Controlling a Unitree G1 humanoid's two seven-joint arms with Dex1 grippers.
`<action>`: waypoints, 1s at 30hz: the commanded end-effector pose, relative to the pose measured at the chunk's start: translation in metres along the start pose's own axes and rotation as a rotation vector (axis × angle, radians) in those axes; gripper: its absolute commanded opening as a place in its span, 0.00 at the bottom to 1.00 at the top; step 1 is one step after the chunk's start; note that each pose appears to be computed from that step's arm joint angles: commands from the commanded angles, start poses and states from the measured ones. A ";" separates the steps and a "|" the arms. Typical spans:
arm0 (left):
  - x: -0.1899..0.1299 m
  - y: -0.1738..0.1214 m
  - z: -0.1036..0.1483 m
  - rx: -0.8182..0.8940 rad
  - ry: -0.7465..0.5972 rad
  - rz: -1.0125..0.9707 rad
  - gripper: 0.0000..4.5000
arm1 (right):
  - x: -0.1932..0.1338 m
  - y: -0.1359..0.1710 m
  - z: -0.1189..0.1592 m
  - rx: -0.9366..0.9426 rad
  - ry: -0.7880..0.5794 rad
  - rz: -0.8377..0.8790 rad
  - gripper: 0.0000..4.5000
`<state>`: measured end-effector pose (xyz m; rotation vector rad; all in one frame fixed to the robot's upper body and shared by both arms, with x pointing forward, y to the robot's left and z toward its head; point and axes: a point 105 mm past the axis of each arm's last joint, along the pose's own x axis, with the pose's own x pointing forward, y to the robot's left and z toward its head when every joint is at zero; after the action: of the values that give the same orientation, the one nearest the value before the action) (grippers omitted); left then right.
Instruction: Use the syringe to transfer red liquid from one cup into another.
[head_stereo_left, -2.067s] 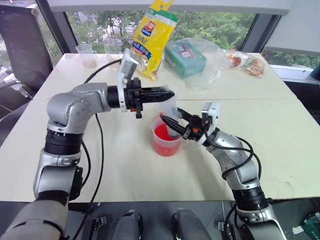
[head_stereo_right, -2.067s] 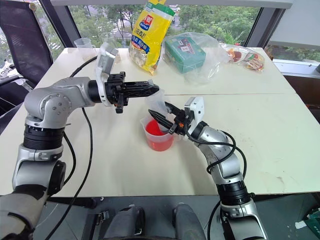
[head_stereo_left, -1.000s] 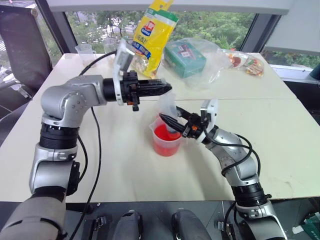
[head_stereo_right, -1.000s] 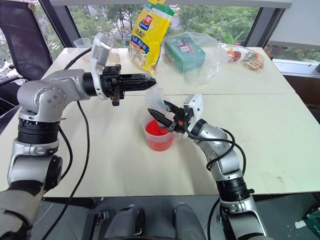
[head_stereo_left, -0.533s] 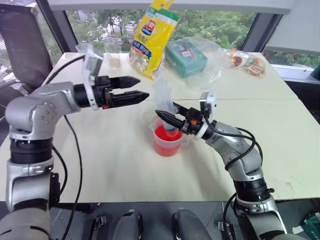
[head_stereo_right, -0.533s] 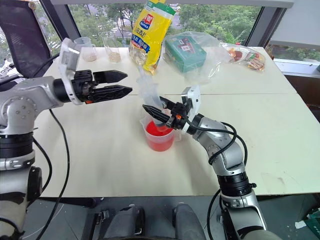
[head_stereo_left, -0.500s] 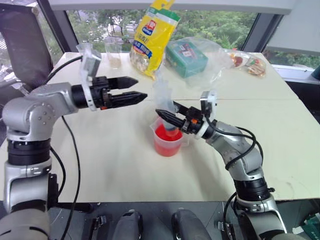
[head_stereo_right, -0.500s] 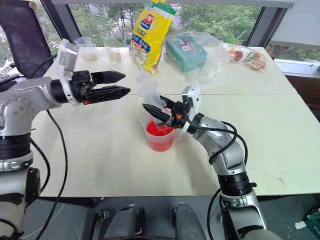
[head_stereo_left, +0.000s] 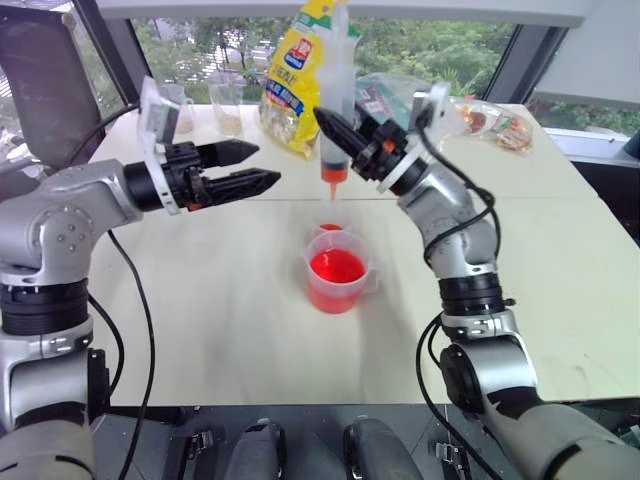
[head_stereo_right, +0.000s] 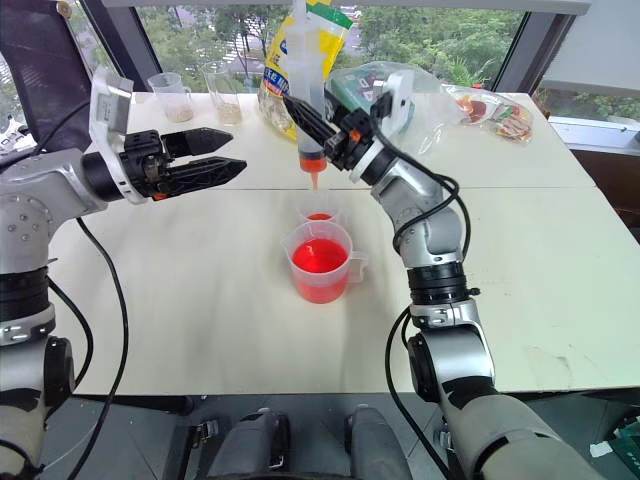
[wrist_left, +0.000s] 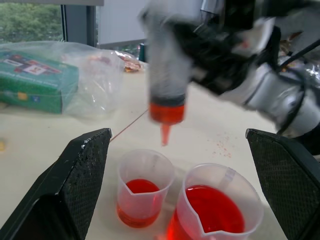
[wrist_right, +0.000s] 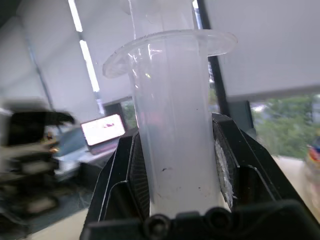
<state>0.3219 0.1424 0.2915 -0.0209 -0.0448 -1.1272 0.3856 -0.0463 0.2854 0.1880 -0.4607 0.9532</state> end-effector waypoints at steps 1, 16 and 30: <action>0.006 -0.004 0.019 0.067 -0.050 -0.017 0.99 | 0.004 -0.002 -0.008 -0.063 -0.016 -0.002 0.30; 0.054 -0.002 0.038 0.113 -0.104 -0.138 0.99 | -0.015 0.003 -0.049 -0.058 0.056 -0.029 0.30; 0.081 0.013 0.024 0.093 -0.090 -0.131 0.99 | -0.013 0.004 -0.043 -0.075 0.052 -0.022 0.30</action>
<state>0.3700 0.0762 0.3055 -0.0177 -0.1282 -1.2468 0.3959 -0.0418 0.2147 0.1210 -0.3515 0.8957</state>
